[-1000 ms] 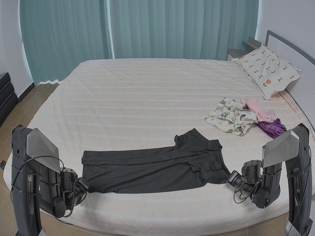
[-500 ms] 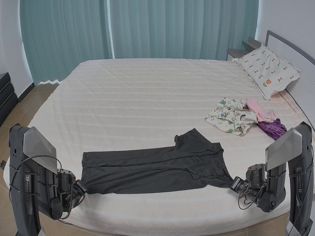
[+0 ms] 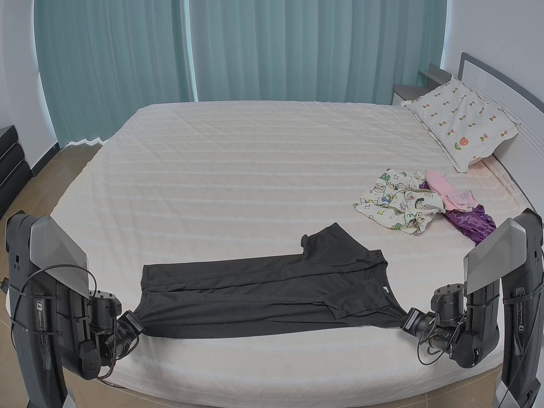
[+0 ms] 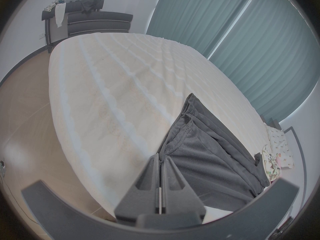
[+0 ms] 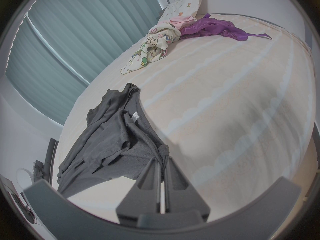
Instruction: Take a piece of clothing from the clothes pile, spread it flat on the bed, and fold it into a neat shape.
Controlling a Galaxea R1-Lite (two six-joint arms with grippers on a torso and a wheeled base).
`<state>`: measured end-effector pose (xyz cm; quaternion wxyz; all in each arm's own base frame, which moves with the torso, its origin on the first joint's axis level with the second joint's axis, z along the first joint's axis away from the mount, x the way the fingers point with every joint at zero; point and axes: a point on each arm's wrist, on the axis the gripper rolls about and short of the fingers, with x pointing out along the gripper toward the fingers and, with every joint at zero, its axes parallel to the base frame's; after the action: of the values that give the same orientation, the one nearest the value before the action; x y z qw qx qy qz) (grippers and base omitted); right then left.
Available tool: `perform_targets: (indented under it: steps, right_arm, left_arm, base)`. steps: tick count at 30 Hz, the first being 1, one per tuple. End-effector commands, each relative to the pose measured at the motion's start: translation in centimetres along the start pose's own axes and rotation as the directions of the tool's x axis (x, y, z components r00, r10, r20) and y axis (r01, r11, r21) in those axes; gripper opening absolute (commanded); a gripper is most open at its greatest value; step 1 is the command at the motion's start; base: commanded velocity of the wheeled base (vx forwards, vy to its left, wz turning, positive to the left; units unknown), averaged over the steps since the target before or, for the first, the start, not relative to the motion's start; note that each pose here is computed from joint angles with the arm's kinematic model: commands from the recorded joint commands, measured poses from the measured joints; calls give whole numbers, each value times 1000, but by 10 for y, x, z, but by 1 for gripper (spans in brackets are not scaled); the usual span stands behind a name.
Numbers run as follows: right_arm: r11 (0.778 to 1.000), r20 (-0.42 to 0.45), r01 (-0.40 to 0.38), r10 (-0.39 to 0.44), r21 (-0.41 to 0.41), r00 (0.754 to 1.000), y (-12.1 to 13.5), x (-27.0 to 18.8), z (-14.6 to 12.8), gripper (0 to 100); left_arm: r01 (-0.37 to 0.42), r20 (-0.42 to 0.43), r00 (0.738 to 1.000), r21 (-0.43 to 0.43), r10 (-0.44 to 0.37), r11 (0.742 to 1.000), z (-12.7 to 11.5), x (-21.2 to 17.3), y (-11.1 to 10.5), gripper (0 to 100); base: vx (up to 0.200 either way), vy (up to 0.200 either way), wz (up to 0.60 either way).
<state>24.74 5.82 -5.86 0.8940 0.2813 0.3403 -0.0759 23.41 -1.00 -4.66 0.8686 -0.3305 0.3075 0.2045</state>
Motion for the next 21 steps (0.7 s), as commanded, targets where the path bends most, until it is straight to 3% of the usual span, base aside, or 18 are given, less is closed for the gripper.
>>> perform_targets:
  steps: [1, 8, 21]
  right_arm:
    - [1000, 3, 0, 0, -10, 1000, -1, -3, 0, 0]
    - [998, -26, 20, -22, -63, 999, -5, -12, -4, 0]
    - [982, -173, -3, -30, -187, 985, -12, -38, -22, 0]
  left_arm:
    - [1, 10, 1000, 14, -2, 1000, 2, -3, 1, 0]
    - [-14, -3, 1000, 41, 14, 999, 0, -7, 5, 0]
    - [-56, -44, 997, 132, 62, 990, -4, -14, 15, 0]
  base:
    - [0, 0, 0]
    - [0, 0, 0]
    - [0, 0, 0]
